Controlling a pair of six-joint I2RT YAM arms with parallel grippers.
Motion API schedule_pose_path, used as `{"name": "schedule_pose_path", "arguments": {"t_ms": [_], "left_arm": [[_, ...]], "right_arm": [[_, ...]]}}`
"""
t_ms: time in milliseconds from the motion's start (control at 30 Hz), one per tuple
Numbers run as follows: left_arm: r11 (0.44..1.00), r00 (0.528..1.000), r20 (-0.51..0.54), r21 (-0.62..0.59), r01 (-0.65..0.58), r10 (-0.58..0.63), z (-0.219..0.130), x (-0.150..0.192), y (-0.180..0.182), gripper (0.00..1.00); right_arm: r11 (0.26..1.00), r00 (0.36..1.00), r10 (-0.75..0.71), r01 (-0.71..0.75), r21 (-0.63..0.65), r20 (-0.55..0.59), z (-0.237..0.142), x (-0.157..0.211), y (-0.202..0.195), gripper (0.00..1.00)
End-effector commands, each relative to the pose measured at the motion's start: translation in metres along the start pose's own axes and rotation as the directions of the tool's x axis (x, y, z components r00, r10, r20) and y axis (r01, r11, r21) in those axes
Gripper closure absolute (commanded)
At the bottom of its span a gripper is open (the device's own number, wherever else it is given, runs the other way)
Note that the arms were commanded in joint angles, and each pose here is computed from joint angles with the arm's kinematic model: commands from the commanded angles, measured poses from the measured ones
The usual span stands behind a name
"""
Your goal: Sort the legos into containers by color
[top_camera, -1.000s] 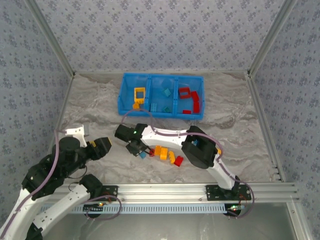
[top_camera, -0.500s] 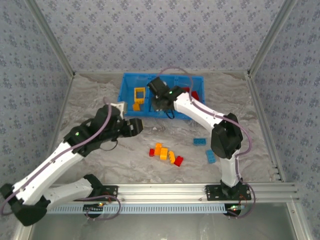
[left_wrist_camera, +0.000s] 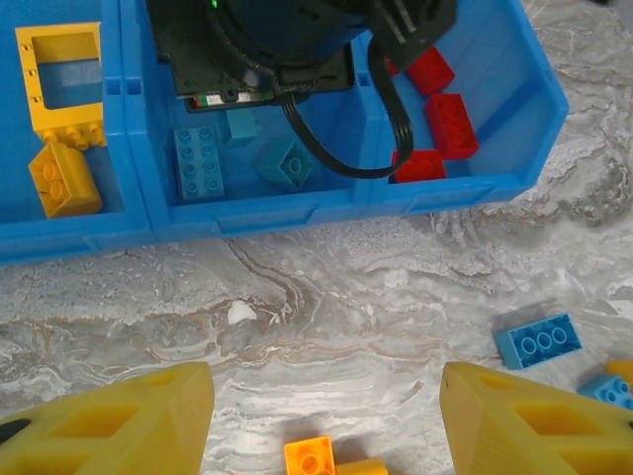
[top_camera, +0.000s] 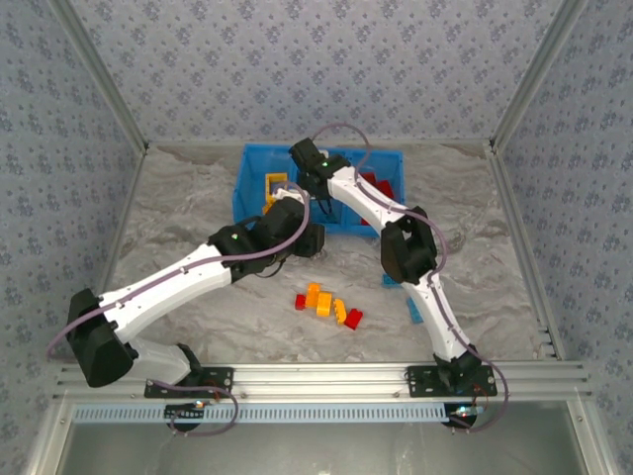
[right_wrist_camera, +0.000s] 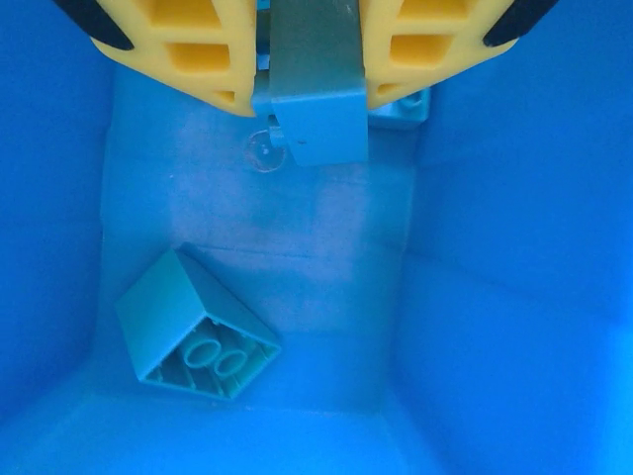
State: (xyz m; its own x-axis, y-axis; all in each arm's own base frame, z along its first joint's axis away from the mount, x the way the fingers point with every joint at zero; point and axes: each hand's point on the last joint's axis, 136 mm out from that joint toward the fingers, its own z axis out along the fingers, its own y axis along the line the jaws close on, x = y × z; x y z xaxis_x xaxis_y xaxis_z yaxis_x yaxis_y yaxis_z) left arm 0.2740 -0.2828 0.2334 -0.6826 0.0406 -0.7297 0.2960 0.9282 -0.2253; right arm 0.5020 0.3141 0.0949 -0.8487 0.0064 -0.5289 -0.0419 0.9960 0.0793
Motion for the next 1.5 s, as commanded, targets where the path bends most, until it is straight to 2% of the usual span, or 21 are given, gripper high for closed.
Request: {"name": "schedule_pose_path", "arguments": {"t_ms": [0, 100, 200, 267, 467, 667, 733, 833, 933, 1067, 1133, 1300, 1467], "left_arm": [[1.000, 0.995, 0.102, -0.013, 0.002, 0.000, -0.009, -0.024, -0.007, 0.39], [1.000, 0.995, 0.095, -0.010, -0.003, 0.004, -0.009, -0.020, -0.009, 0.40], [1.000, 0.997, 0.083, -0.012, -0.004, 0.005, -0.012, -0.015, -0.008, 0.40], [1.000, 0.998, 0.069, -0.020, 0.002, 0.000, -0.015, -0.011, -0.004, 0.40], [1.000, 0.999, -0.032, -0.016, 0.010, -0.010, -0.024, 0.026, 0.014, 0.39], [0.998, 0.973, -0.226, 0.033, -0.046, 0.052, -0.027, 0.097, 0.028, 0.31], [0.996, 0.952, -0.293, 0.008, -0.090, 0.088, -0.026, 0.125, 0.038, 0.29], [0.990, 0.926, -0.355, -0.004, -0.142, 0.131, -0.021, 0.157, 0.044, 0.28], [0.980, 0.907, -0.383, -0.023, -0.200, 0.176, -0.013, 0.175, 0.044, 0.28], [0.966, 0.881, -0.417, -0.022, -0.256, 0.224, 0.002, 0.193, 0.035, 0.27], [0.958, 0.866, -0.434, -0.022, -0.286, 0.249, 0.009, 0.202, 0.032, 0.27], [0.943, 0.842, -0.470, -0.060, -0.329, 0.264, 0.028, 0.221, 0.037, 0.26], [0.940, 0.848, -0.460, -0.073, -0.333, 0.265, 0.039, 0.223, 0.035, 0.28]], "right_arm": [[0.998, 0.998, 0.053, -0.051, 0.048, -0.043, 0.007, 0.005, -0.015, 0.86], [0.998, 0.997, 0.053, -0.051, 0.042, -0.052, 0.008, 0.007, -0.015, 0.80], [0.999, 0.998, 0.046, -0.045, 0.026, -0.047, 0.000, 0.003, -0.011, 0.61], [0.999, 0.999, 0.041, -0.041, 0.017, -0.029, -0.013, -0.003, -0.010, 0.54], [1.000, 0.996, 0.007, -0.004, -0.029, 0.093, -0.078, -0.032, 0.001, 0.45], [0.997, 0.981, 0.012, 0.002, -0.072, 0.196, -0.159, -0.038, -0.010, 0.44], [0.995, 0.977, 0.002, 0.020, -0.102, 0.213, -0.180, -0.023, -0.014, 0.43], [0.975, 0.970, -0.043, 0.093, -0.203, 0.238, -0.215, 0.018, -0.008, 0.43], [0.932, 0.955, -0.121, 0.202, -0.300, 0.270, -0.245, 0.079, -0.002, 0.41], [0.809, 0.915, -0.243, 0.375, -0.452, 0.323, -0.287, 0.174, 0.006, 0.39], [0.756, 0.908, -0.255, 0.402, -0.517, 0.333, -0.306, 0.209, 0.002, 0.39], [0.692, 0.914, -0.220, 0.393, -0.605, 0.341, -0.338, 0.251, -0.016, 0.38], [0.701, 0.908, -0.247, 0.408, -0.584, 0.338, -0.337, 0.266, -0.025, 0.39]]}}
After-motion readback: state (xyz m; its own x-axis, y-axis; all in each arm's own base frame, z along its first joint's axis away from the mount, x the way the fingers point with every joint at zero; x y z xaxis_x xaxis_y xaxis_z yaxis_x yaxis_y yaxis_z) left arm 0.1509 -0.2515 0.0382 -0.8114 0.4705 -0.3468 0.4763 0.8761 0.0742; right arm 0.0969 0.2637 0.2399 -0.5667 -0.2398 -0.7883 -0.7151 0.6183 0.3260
